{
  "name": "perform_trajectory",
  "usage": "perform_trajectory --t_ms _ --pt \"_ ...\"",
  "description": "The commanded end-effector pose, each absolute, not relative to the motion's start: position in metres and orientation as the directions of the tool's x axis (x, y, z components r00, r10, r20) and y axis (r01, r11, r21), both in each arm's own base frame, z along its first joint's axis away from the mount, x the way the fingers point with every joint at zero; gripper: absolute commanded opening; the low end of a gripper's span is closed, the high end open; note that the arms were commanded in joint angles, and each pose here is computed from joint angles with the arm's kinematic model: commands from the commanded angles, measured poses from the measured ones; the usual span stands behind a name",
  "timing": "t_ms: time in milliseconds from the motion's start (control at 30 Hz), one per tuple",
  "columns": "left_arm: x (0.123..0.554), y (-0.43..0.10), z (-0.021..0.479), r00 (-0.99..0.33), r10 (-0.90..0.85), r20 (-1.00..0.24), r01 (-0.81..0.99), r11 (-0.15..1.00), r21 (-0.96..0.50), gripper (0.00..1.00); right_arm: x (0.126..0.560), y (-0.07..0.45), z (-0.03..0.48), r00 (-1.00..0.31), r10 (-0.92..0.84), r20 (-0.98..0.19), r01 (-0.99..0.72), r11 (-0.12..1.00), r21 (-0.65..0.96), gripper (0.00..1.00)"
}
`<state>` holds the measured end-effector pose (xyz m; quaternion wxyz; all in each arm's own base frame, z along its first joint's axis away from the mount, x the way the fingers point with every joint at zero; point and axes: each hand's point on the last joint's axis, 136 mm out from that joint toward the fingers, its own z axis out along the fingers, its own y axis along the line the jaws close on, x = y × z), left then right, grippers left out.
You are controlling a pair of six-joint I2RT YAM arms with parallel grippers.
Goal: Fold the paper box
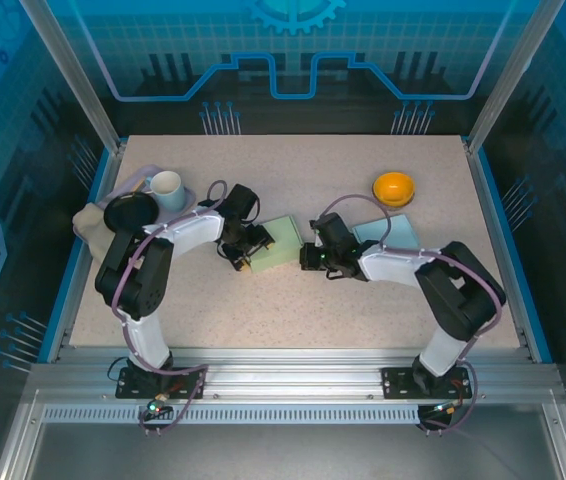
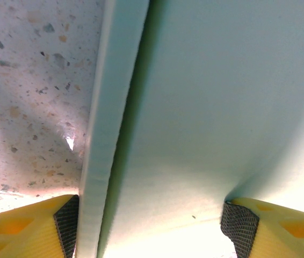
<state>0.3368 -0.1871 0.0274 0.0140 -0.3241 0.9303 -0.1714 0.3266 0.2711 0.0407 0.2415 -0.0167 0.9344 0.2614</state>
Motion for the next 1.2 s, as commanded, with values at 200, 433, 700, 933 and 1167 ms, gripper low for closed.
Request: perform_trajectory --t_ms 200,433,700,933,1167 --pt "0.266 -0.171 -0.032 -0.774 -0.600 0.200 -0.619 0.784 -0.046 0.76 0.382 0.294 0.054 -0.834 0.259 -0.487 -0.124 0.772 0.623 0.06" --pt "0.267 -0.190 -0.006 -0.808 -0.553 0.206 -0.582 0.804 -0.124 0.83 0.397 0.269 0.041 -0.878 0.240 -0.414 -0.074 0.787 0.613 0.07" --pt "0.277 -0.203 0.010 -0.852 -0.476 0.217 -0.513 0.842 -0.166 0.87 0.396 0.279 0.018 -0.936 0.151 -0.318 -0.090 0.772 0.629 0.08" --pt "0.273 -0.210 0.030 -0.905 -0.385 0.181 -0.416 0.890 -0.187 0.94 0.397 0.279 0.009 -0.951 0.107 -0.291 -0.100 0.782 0.615 0.08" --pt "0.278 -0.193 0.074 -0.957 -0.288 0.039 -0.291 0.939 -0.182 0.99 0.398 0.263 0.008 -0.954 0.107 -0.282 -0.087 0.798 0.596 0.08"
